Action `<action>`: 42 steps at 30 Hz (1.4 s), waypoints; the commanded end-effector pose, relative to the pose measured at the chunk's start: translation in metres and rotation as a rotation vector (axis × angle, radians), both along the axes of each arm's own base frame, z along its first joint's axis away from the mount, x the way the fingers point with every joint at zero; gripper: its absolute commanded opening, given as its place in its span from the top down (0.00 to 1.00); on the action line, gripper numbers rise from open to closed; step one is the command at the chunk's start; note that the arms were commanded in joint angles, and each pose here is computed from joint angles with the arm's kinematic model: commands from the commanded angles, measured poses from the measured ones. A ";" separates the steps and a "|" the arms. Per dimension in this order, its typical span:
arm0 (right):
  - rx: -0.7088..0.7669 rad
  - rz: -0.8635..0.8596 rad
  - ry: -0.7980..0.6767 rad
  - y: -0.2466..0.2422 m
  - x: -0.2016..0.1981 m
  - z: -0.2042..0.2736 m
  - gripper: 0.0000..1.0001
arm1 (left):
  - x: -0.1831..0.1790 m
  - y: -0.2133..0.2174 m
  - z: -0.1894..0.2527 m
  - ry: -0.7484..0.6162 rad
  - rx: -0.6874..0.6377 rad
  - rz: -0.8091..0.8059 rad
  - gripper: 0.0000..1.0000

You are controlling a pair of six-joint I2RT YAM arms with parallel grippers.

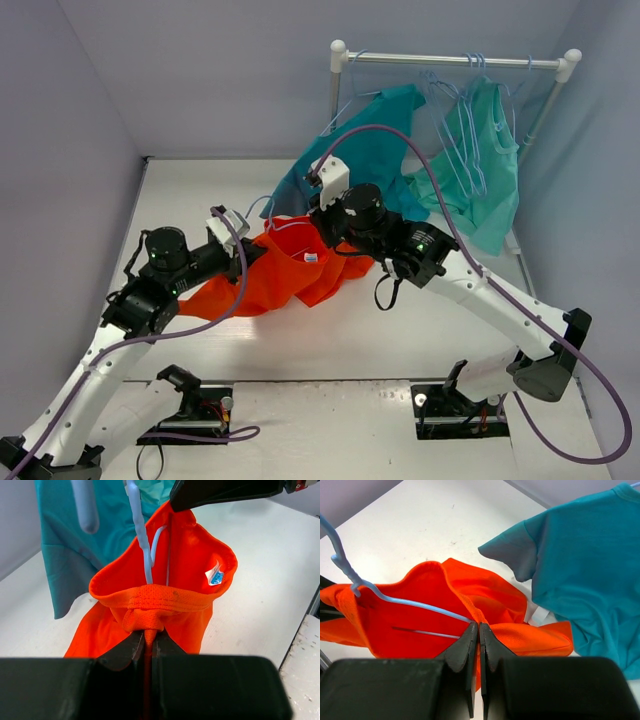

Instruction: Place the t-shirt on the hanger

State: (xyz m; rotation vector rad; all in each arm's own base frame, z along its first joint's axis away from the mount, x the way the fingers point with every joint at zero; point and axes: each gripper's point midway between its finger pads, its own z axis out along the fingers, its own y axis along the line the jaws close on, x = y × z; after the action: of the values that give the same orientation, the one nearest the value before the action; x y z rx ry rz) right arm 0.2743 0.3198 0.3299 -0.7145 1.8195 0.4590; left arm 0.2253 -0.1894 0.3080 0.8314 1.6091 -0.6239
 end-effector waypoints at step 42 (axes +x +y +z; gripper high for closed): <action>0.168 0.015 -0.104 -0.024 0.034 0.080 0.64 | -0.013 -0.022 0.045 -0.235 -0.293 -0.089 1.00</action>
State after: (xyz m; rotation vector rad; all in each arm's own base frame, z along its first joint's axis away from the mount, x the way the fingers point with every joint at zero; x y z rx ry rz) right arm 0.2924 0.3337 0.3498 -0.7086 1.7937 0.5088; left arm 0.2159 -0.2101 0.3049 0.7482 1.4149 -0.7777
